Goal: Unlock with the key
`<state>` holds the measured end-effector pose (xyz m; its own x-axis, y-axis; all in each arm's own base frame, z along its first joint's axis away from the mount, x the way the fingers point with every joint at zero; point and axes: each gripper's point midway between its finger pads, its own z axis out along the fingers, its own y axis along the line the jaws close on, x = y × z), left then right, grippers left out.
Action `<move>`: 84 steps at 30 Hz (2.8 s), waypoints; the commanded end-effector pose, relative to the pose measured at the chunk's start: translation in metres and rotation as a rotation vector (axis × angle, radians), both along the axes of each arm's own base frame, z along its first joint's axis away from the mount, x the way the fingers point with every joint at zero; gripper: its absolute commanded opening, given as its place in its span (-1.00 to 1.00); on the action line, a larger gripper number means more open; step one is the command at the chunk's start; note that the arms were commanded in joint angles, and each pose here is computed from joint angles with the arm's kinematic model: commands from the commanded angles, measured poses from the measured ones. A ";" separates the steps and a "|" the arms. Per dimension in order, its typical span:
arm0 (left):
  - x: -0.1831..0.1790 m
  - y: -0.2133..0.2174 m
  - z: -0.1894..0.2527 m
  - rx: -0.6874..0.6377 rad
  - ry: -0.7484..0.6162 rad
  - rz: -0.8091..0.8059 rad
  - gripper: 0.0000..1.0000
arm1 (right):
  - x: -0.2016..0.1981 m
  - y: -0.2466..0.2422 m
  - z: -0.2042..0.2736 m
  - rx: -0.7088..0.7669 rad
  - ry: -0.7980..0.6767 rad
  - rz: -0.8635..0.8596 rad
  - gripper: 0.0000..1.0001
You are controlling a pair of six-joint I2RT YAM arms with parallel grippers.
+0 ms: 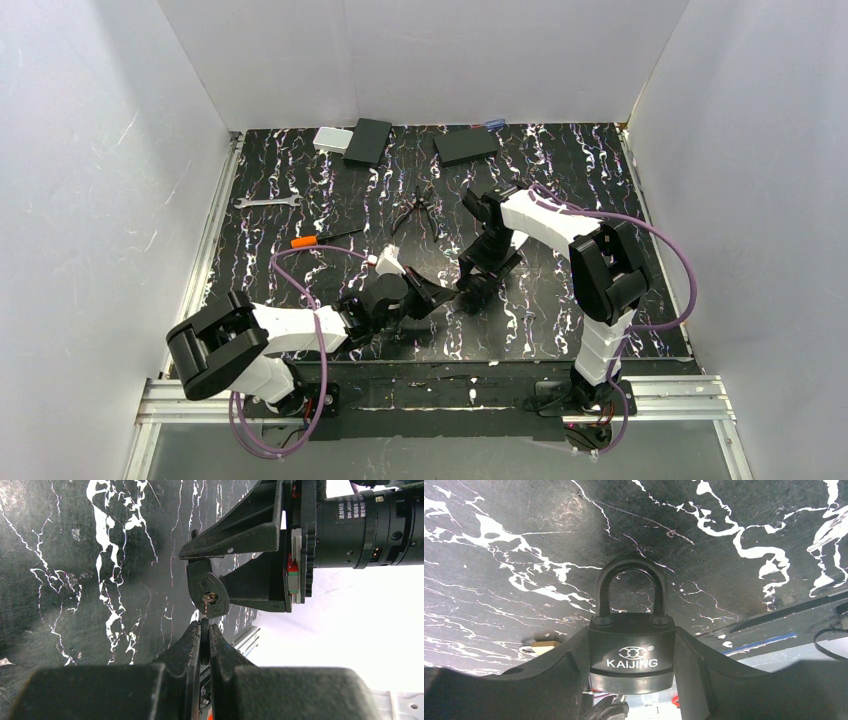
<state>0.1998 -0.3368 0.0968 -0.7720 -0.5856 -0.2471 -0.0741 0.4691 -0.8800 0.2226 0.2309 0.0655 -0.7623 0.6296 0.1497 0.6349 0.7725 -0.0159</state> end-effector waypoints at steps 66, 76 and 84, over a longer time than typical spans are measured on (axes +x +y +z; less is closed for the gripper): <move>0.020 -0.002 0.000 0.050 -0.086 0.089 -1.00 | -0.011 0.026 0.040 0.083 0.002 -0.108 -0.97; 0.020 -0.002 -0.002 0.067 -0.105 0.121 -1.00 | -0.007 0.031 0.045 0.083 0.010 -0.105 -0.97; 0.019 -0.003 -0.005 0.017 -0.043 0.167 -1.00 | -0.005 0.036 0.048 0.114 -0.007 -0.107 -0.97</move>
<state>0.2133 -0.3413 0.0982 -0.6809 -0.6730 -0.2889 -0.0767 0.4578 -0.8858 0.2347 0.2354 0.0706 -0.6948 0.7139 0.0874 0.7155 0.6984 -0.0171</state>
